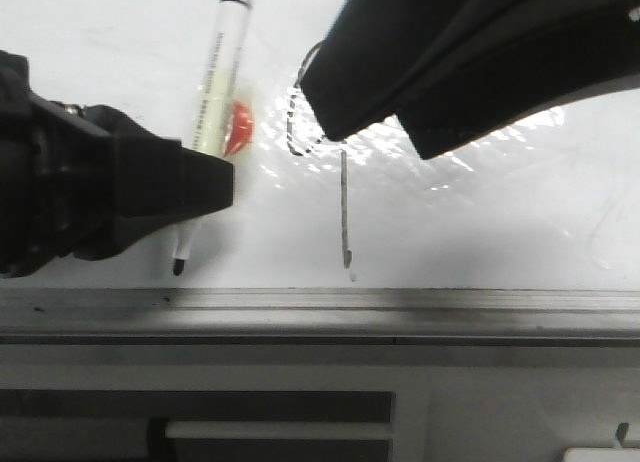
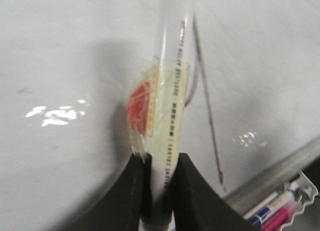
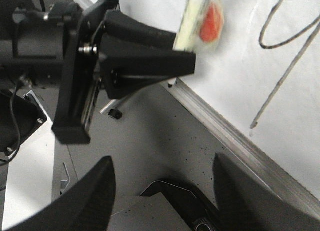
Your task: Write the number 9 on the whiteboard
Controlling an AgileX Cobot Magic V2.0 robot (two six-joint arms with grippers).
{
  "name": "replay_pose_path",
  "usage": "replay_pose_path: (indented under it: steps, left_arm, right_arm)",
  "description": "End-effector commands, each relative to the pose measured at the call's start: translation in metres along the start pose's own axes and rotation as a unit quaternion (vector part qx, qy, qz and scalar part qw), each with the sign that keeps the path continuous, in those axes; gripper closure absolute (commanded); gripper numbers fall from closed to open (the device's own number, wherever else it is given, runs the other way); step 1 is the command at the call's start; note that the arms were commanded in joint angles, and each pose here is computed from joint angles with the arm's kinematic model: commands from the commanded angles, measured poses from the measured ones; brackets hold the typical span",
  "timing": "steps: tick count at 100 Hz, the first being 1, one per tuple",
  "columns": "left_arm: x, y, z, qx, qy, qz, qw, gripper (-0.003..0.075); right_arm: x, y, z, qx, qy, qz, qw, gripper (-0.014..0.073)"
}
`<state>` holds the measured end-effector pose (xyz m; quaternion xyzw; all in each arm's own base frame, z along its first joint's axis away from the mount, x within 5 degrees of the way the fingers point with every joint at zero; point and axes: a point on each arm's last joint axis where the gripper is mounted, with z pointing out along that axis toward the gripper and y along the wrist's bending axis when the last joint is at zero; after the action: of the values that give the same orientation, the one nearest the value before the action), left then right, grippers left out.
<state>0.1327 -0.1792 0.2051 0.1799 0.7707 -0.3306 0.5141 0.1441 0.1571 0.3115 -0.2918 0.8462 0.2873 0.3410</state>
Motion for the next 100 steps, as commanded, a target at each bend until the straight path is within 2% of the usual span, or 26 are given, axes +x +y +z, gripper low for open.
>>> replay_pose_path:
  steps: [1, 20, 63, 68, 73, 79, 80, 85, 90, 95, 100]
  left_arm:
    - [-0.019, -0.003, 0.001, -0.007, -0.057, -0.049, 0.997, 0.0741]
    - [-0.023, -0.001, 0.007, -0.034, -0.05, -0.092, 0.994, 0.0741]
    - [-0.02, -0.001, 0.008, -0.037, -0.039, -0.093, 0.994, 0.073]
    - [-0.02, -0.001, 0.008, -0.037, -0.039, -0.093, 0.994, 0.0693]
    - [-0.02, -0.001, 0.008, -0.036, -0.039, -0.092, 0.994, 0.0624]
    - [-0.021, -0.001, 0.007, -0.035, -0.041, -0.093, 0.994, 0.0485]
    - [-0.022, -0.002, 0.007, -0.035, -0.042, -0.093, 0.994, 0.0485]
    - [-0.023, -0.002, 0.005, -0.034, -0.044, -0.094, 0.994, 0.0369]
    - [-0.024, -0.002, 0.004, -0.032, -0.048, -0.095, 0.994, 0.0288]
    - [-0.027, -0.003, 0.002, -0.029, -0.053, -0.097, 0.993, 0.0239]
    - [-0.029, -0.003, 0.0, -0.026, -0.058, -0.097, 0.993, 0.0226]
  right_arm:
    - [-0.013, 0.004, -0.008, -0.002, -0.041, -0.006, 0.999, 0.0217]
    - [-0.013, 0.004, -0.008, -0.003, -0.038, -0.006, 0.999, 0.0217]
    - [-0.011, 0.004, -0.008, -0.005, -0.03, -0.005, 1.0, 0.0217]
    - [-0.011, 0.004, -0.008, -0.006, -0.03, -0.004, 1.0, 0.0217]
    - [-0.011, 0.004, -0.008, -0.006, -0.03, -0.004, 1.0, 0.0217]
    - [-0.011, 0.005, -0.008, -0.006, -0.029, -0.004, 1.0, 0.0217]
    - [-0.011, 0.005, -0.008, -0.006, -0.029, -0.004, 1.0, 0.0217]
    - [-0.011, 0.005, -0.008, -0.006, -0.029, -0.004, 1.0, 0.0217]
    - [-0.011, 0.005, -0.008, -0.006, -0.029, -0.004, 1.0, 0.0217]
    - [-0.011, 0.005, -0.008, -0.006, -0.029, -0.004, 1.0, 0.0217]
    - [-0.011, 0.005, -0.008, -0.006, -0.029, -0.004, 1.0, 0.0218]
